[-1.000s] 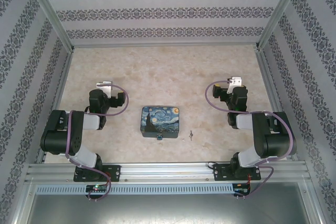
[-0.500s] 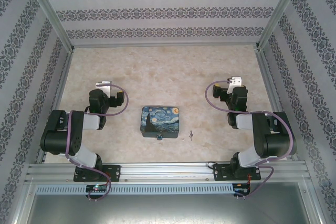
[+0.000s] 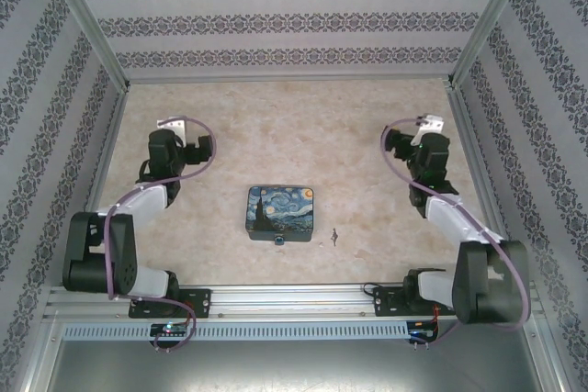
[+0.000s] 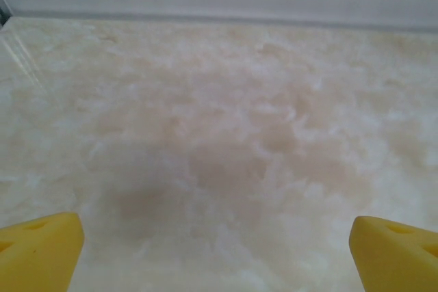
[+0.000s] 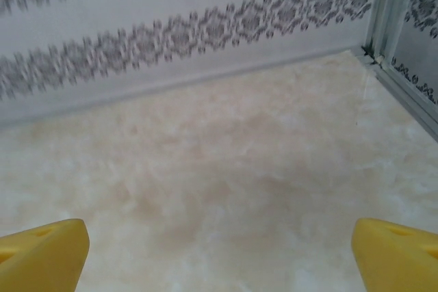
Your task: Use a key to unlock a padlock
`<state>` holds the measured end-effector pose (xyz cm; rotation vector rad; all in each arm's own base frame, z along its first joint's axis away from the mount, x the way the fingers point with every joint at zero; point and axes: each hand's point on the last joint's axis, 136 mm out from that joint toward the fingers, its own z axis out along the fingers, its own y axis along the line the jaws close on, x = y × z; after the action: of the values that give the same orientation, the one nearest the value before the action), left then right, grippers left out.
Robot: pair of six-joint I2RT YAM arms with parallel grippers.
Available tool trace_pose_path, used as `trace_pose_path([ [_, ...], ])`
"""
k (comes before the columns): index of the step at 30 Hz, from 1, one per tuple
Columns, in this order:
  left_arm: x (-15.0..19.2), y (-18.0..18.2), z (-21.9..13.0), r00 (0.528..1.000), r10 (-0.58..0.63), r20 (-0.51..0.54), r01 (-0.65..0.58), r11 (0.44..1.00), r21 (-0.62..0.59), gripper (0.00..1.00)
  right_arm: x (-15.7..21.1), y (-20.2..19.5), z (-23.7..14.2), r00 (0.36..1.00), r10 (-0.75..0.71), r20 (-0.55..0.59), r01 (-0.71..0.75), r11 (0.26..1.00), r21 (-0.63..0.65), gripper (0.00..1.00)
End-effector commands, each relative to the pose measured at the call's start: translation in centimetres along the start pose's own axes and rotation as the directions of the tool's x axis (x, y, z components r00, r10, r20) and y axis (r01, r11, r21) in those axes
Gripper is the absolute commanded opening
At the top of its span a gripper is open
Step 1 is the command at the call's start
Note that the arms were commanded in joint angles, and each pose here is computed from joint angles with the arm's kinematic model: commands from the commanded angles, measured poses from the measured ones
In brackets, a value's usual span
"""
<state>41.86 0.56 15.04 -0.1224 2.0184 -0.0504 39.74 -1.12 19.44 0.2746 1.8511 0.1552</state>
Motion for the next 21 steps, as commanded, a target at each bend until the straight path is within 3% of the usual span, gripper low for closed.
trace_pose_path([
  [1, 1.4, 0.1, -1.9, 0.965, -0.203, -0.164, 0.201, 0.979, -0.029, 1.0, 2.4, 1.3, -0.8, 0.957, 0.219, -0.192, -0.233, 0.971, -0.056, 0.98],
  [5, 1.4, -2.4, -4.3, 0.904, -0.334, -0.269, 0.358, 0.933, 0.043, 1.0, 4.3, 7.0, -2.2, 0.856, 0.294, -0.426, -0.419, 0.877, -0.237, 0.93],
  [10, 4.1, -6.1, -7.8, 0.829, -0.37, -0.418, 0.461, 0.876, 0.139, 1.0, 9.3, 13.2, -5.8, 0.757, 0.2, -0.622, -0.454, 0.846, -0.281, 0.88],
  [17, 9.4, -11.2, -12.0, 0.771, -0.296, -0.564, 0.501, 0.828, 0.25, 0.97, 16.6, 18.6, -11.4, 0.671, 0.024, -0.741, -0.345, 0.895, -0.284, 0.86],
  [21, 11.5, -13.2, -12.8, 0.77, -0.231, -0.595, 0.473, 0.833, 0.288, 0.96, 19.0, 19.8, -13.1, 0.642, -0.019, -0.767, -0.306, 0.91, -0.279, 0.84],
])
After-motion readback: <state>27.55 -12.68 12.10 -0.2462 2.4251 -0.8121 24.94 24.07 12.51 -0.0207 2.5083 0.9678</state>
